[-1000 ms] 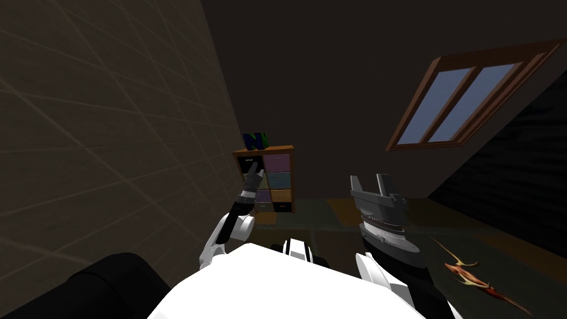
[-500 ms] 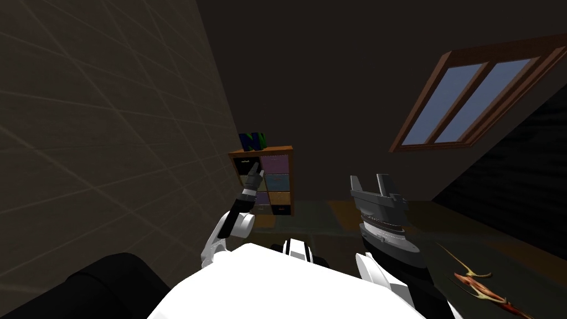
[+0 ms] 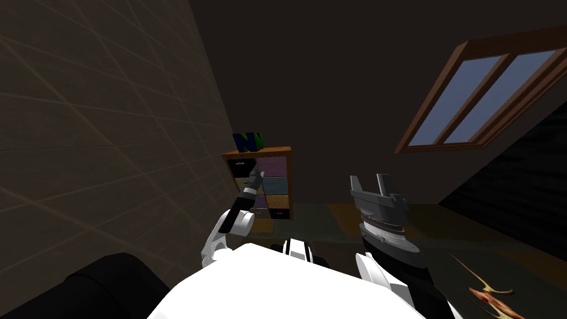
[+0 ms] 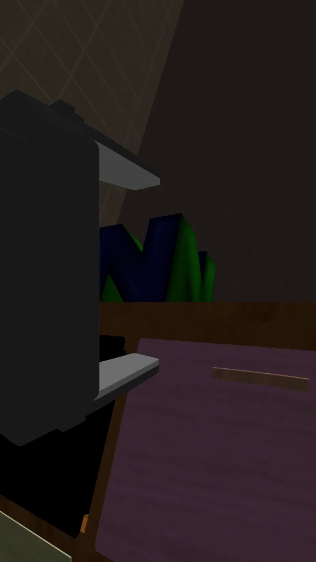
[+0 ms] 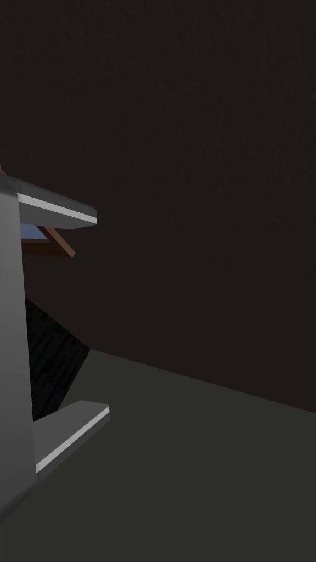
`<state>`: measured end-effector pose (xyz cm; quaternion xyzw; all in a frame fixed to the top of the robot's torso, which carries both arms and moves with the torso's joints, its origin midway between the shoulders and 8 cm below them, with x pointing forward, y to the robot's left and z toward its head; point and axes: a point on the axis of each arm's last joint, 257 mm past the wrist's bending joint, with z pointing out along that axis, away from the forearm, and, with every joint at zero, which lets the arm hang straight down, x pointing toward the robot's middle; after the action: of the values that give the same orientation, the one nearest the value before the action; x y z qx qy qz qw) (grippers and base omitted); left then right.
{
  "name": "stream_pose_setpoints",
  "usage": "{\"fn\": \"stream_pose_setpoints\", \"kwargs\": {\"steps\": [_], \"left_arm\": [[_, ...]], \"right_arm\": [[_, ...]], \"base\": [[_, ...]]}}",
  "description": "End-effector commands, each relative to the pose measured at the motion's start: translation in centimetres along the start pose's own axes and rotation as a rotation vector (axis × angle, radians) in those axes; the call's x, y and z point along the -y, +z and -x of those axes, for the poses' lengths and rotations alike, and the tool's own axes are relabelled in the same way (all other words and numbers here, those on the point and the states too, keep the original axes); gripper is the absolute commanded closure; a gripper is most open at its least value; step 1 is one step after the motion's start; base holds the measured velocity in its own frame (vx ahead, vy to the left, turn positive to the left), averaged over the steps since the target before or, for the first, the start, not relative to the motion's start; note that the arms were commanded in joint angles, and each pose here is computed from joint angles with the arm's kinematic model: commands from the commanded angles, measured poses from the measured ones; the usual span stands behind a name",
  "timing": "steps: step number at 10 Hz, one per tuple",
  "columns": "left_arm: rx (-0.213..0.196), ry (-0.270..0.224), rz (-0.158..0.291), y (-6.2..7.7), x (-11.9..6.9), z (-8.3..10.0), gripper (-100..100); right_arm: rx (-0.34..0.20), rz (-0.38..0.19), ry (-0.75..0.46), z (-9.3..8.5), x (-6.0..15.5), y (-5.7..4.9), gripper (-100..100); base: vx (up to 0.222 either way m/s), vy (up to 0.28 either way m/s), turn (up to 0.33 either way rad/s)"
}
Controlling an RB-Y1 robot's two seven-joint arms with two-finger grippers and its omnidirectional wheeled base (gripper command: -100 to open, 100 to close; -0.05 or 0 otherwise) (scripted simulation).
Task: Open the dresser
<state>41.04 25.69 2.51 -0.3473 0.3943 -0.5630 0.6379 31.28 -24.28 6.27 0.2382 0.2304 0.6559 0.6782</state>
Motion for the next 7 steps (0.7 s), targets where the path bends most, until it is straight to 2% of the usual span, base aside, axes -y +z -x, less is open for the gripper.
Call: {"fn": "stream_pose_setpoints", "kwargs": {"steps": [1, 2, 3, 7], "left_arm": [[0.008, 0.005, 0.059, 0.4, -1.4, 0.3, -100], [0.012, 0.005, 0.083, 0.5, -1.9, 0.4, -100], [0.012, 0.005, 0.087, 0.5, -2.0, 0.4, -100], [0.035, -0.007, 0.176, 0.6, -4.1, 0.9, -100]], "right_arm": [[0.000, 0.000, 0.000, 0.0, 0.0, 0.0, 0], [0.000, 0.000, 0.000, 0.0, 0.0, 0.0, 0], [0.000, 0.000, 0.000, 0.0, 0.0, 0.0, 0], [0.000, 0.000, 0.000, 0.0, 0.0, 0.0, 0]], "base": [[0.113, -0.039, 0.008], [0.118, -0.028, 0.006], [0.082, -0.016, 0.003], [0.102, -0.033, 0.006]]}}
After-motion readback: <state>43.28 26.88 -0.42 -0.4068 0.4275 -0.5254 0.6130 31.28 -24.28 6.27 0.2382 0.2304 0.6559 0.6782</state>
